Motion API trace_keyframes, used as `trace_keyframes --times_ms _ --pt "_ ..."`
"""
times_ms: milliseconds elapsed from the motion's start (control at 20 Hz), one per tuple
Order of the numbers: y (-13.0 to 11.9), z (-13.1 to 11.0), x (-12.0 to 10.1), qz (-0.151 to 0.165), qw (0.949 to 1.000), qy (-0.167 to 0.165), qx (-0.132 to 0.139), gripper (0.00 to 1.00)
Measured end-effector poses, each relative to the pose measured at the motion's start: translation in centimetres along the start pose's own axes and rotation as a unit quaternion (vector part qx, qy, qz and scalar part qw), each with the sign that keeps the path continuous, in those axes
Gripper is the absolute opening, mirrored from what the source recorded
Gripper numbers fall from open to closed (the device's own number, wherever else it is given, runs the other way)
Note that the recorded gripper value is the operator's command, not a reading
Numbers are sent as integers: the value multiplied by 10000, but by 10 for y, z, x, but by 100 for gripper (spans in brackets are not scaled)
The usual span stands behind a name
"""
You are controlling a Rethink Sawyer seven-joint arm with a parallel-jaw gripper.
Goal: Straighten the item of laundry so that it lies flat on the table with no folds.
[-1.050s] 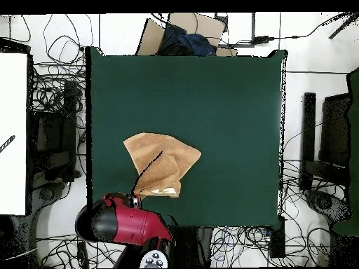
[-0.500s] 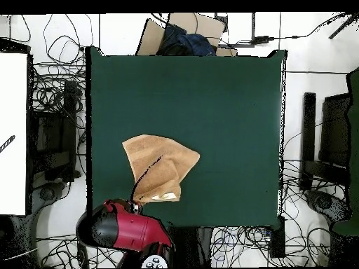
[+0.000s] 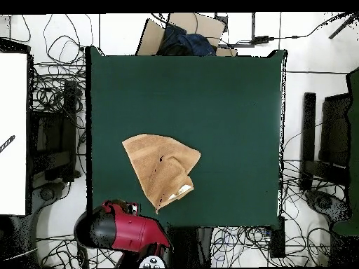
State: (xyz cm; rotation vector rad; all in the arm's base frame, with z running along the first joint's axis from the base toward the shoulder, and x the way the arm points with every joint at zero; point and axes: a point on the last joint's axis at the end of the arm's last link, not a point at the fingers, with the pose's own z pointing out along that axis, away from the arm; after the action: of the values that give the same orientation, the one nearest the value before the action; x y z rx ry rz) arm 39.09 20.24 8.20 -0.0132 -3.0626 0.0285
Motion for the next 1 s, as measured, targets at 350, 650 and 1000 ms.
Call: trace_keyframes --times_ms 350,650,1000 --pt "3 0 1 2 10000 7 -11 100" --pt "-19 3 -13 302 9995 52 -96 100" --pt "-70 11 -44 921 9956 74 -171 100"
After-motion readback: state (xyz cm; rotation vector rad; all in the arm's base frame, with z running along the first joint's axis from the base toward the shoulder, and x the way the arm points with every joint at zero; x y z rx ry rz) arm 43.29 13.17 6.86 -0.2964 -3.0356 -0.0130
